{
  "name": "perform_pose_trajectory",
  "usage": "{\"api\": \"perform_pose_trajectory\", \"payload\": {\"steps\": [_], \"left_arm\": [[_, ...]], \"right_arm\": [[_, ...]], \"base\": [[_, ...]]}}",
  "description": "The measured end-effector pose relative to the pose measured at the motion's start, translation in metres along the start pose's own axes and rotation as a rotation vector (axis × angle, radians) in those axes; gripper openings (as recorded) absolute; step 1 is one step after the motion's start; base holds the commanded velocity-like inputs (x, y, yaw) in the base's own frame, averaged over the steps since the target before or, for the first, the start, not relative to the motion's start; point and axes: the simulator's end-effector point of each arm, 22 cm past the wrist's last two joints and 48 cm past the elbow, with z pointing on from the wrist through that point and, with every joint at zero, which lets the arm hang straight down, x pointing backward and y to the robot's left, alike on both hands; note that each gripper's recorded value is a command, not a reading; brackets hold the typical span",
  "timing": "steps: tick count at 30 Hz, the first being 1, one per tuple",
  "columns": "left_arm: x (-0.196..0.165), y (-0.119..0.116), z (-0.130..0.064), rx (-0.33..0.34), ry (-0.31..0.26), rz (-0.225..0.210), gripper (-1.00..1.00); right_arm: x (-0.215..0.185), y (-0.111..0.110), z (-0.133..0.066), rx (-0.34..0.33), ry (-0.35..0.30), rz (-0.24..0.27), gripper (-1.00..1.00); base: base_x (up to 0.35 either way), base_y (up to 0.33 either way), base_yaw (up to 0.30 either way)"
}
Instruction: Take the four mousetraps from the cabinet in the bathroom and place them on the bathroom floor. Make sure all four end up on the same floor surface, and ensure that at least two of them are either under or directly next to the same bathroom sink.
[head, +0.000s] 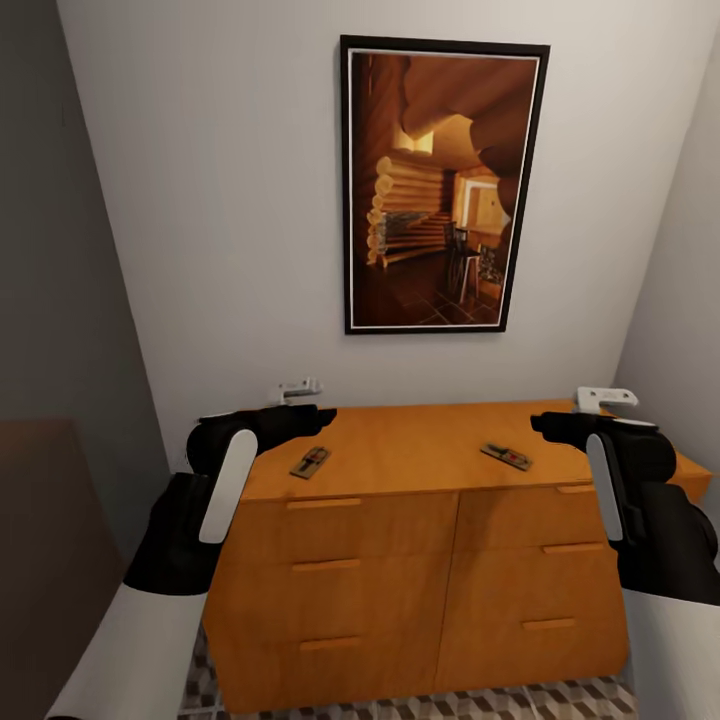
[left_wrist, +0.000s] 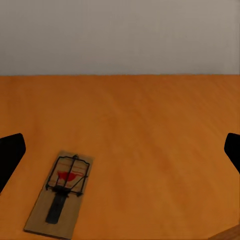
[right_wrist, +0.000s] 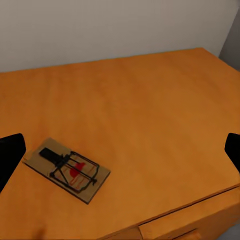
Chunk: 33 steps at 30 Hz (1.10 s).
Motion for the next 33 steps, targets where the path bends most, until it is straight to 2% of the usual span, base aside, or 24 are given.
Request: {"api": "perform_pose_trajectory", "payload": {"steps": [9, 23, 33], "left_arm": [[0.003, -0.009, 0.001, 0.008, 0.004, 0.027, 1.00], [0.004, -0.012, 0.002, 0.012, 0.005, 0.036, 1.00], [0.003, -0.012, 0.002, 0.011, 0.003, 0.036, 1.00]], "right_arm": [[-0.002, 0.000, -0.001, -0.002, -0.004, -0.001, 1.00], [-0.001, 0.004, 0.000, -0.012, -0.001, 0.001, 1.00], [-0.001, 0.002, 0.000, -0.005, -0.003, 0.001, 1.00]], "base": [[0.300, 0.000, 0.000], [0.315, 0.000, 0.000], [0.104, 0.000, 0.000]]}}
